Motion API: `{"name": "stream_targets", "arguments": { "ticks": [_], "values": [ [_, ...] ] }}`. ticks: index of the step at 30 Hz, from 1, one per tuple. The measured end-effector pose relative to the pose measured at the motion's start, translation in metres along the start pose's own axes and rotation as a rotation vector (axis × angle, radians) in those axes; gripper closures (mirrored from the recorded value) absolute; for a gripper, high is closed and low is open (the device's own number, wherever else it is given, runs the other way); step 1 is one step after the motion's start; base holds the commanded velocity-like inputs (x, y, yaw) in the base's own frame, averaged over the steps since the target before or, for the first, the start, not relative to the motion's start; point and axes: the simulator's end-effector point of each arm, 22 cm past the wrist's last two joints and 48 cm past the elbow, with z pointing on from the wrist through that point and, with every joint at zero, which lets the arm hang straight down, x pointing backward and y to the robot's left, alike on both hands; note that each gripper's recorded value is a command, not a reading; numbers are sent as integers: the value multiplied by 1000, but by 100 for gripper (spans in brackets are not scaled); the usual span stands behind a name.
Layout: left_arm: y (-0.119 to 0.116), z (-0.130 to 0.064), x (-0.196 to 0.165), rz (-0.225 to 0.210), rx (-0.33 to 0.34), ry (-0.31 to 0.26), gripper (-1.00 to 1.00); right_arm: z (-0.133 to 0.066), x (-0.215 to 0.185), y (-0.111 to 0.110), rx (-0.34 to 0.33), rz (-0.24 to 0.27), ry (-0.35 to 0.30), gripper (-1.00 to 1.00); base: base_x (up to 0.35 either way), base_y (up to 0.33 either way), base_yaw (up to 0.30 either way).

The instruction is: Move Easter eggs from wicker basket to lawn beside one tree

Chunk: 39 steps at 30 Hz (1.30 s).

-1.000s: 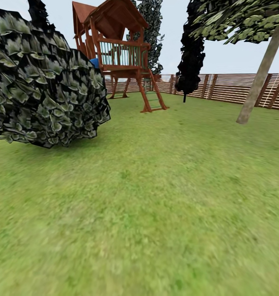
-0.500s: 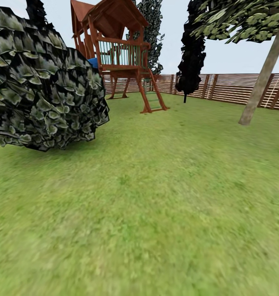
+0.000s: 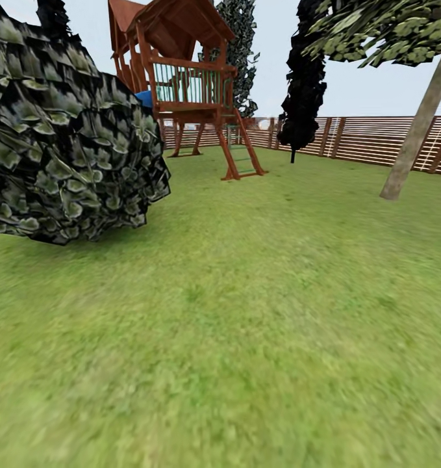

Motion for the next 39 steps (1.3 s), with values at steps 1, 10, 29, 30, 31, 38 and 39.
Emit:
{"name": "stream_targets", "arguments": {
  "ticks": [1, 10, 29, 30, 31, 38, 39],
  "values": [
    [0, 0, 0, 0, 0, 0, -100, 0, 0, 0, 0, 0, 0, -100, 324, 0, -106],
    [0, 0, 1, 0, 0, 3, -100, 0, 1, 0, 0, 0, 2, -100, 324, 0, -58],
    [0, 0, 1, 0, 0, 3, -100, 0, 1, 0, 0, 0, 3, -100, 324, 0, 0],
    [0, 0, 1, 1, 0, 3, -100, 0, 1, 0, 0, 0, 3, -100, 324, 0, 0],
    [0, 0, 1, 0, 0, 3, -100, 0, 1, 0, 0, 0, 3, -100, 324, 0, 0],
    [0, 0, 1, 0, 0, 3, -100, 0, 1, 0, 0, 0, 3, -100, 324, 0, 0],
    [0, 0, 1, 0, 0, 3, -100, 0, 1, 0, 0, 0, 3, -100, 324, 0, 0]
  ]
}}
